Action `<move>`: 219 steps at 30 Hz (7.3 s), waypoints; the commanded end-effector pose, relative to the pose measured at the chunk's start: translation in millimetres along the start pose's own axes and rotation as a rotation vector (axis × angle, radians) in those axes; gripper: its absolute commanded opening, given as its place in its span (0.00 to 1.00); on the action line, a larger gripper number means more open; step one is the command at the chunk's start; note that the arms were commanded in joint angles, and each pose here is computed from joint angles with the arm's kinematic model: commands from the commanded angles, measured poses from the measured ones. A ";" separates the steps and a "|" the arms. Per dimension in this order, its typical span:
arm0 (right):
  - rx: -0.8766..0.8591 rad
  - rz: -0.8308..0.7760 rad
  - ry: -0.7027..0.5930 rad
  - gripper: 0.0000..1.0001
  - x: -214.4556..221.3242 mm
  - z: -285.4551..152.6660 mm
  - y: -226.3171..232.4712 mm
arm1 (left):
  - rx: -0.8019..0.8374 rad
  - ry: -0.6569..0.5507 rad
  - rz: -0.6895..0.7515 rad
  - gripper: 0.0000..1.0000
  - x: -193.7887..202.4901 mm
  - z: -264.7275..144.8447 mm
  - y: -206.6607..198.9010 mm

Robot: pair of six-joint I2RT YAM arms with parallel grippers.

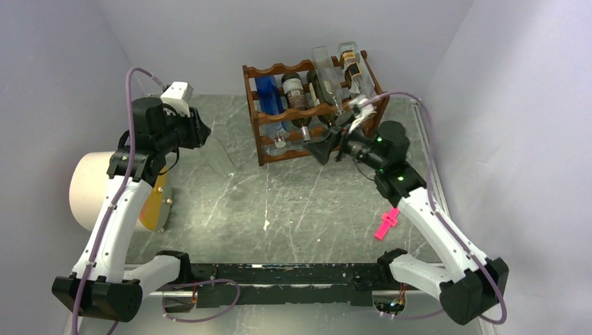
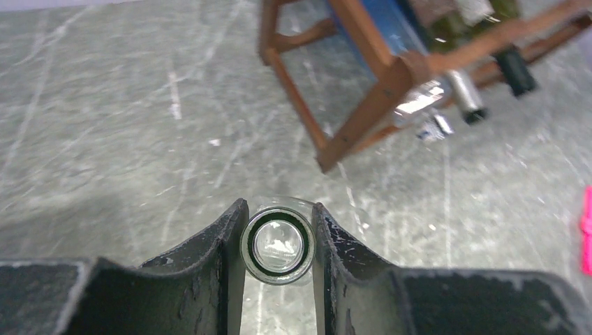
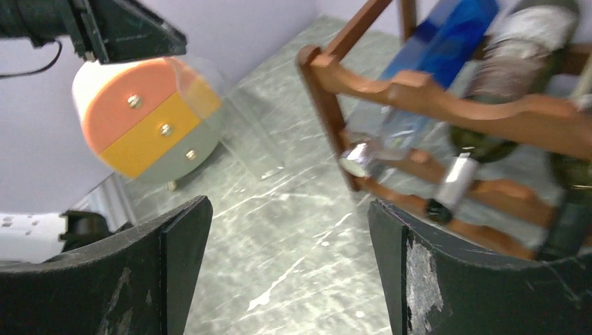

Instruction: Put the wine bottle on the wine rack

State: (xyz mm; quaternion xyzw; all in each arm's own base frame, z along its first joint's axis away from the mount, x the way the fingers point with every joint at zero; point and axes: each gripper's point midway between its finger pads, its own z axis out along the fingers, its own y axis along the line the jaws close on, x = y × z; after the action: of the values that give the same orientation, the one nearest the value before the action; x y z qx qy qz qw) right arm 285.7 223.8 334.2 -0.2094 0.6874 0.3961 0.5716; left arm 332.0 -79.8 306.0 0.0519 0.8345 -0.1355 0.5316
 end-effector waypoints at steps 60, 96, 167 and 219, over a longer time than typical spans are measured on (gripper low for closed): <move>-0.204 -0.225 -0.308 0.03 19.8 75.4 154.3 | 0.740 -0.213 0.138 0.86 -24.9 -95.7 -134.7; -0.525 0.019 -0.523 0.00 -93.9 5.0 211.3 | 1.435 -0.063 0.232 0.85 45.2 -126.3 -207.3; -0.062 -0.068 0.518 0.79 42.6 46.6 142.5 | 0.371 -0.770 1.639 0.07 14.3 -49.7 -123.4; 0.375 -0.158 0.206 0.00 -33.5 40.8 68.1 | 0.454 -0.686 1.121 0.94 -20.8 -69.8 -131.0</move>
State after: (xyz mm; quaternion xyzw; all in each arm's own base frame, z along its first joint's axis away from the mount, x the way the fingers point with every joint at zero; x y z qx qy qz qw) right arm 244.4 311.2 327.0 -0.2574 0.8221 0.2056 0.4643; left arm 256.2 -181.4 318.8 0.6364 0.3734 0.0633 0.6720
